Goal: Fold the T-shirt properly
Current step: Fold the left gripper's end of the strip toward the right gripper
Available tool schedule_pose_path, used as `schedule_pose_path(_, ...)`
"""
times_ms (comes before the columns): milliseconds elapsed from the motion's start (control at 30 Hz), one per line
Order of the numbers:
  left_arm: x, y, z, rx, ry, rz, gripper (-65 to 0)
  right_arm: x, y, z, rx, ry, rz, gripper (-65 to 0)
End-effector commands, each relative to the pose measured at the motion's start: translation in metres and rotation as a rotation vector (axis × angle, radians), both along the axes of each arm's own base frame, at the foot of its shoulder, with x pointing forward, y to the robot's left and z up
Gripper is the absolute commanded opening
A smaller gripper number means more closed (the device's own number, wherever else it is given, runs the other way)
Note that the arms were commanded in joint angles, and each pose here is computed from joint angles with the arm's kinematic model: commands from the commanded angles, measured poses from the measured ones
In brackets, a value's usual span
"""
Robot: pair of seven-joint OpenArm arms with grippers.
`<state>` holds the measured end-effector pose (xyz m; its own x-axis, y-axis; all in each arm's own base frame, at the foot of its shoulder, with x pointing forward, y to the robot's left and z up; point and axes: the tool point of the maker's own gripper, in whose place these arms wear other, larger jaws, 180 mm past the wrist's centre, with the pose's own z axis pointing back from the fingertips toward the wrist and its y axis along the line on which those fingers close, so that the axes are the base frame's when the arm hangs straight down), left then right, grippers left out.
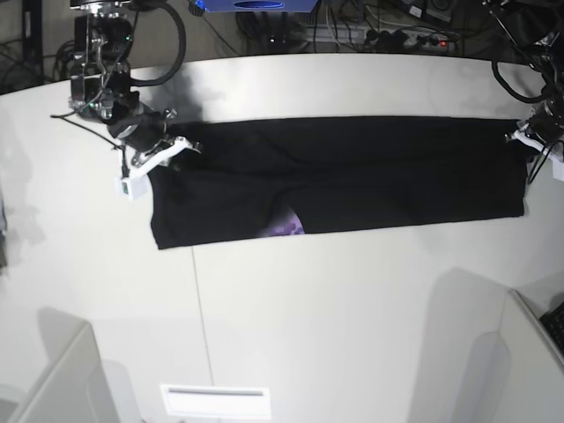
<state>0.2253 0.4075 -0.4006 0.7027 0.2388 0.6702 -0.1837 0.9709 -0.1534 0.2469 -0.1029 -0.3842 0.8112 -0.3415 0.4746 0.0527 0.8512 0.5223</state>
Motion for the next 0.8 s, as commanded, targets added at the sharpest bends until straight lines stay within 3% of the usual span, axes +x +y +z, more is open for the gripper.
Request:
schedule_pose_path(0, 0.009, 0.016, 0.024, 0.037, -0.067, 0.009, -65.0, 0.008, -0.001, 0.011, 0.002, -0.047, -0.001, -65.0)
schedule_pose_path(133, 0.011, 0.028, 0.048, 0.085, -0.120, 0.031, -65.0, 0.008, -0.001, 0.011, 0.002, -0.047, -0.001, -65.0)
schedule_pose_path(333, 0.005, 0.014, 0.072, 0.183, -0.138, -0.050, -65.0, 0.009, -0.001, 0.012, 0.002, -0.049, -0.001, -65.0)
schedule_pose_path(533, 0.004, -0.018, 0.083, 0.213, -0.173, -0.115, -65.0, 0.010, 0.000, 0.013, 0.004, -0.052, -0.001, -65.0)
schedule_pose_path(767, 0.017, -0.083, 0.091, 0.228, -0.200, -0.303, -65.0, 0.011, 0.000, 0.013, 0.004, -0.054, -0.001, -65.0)
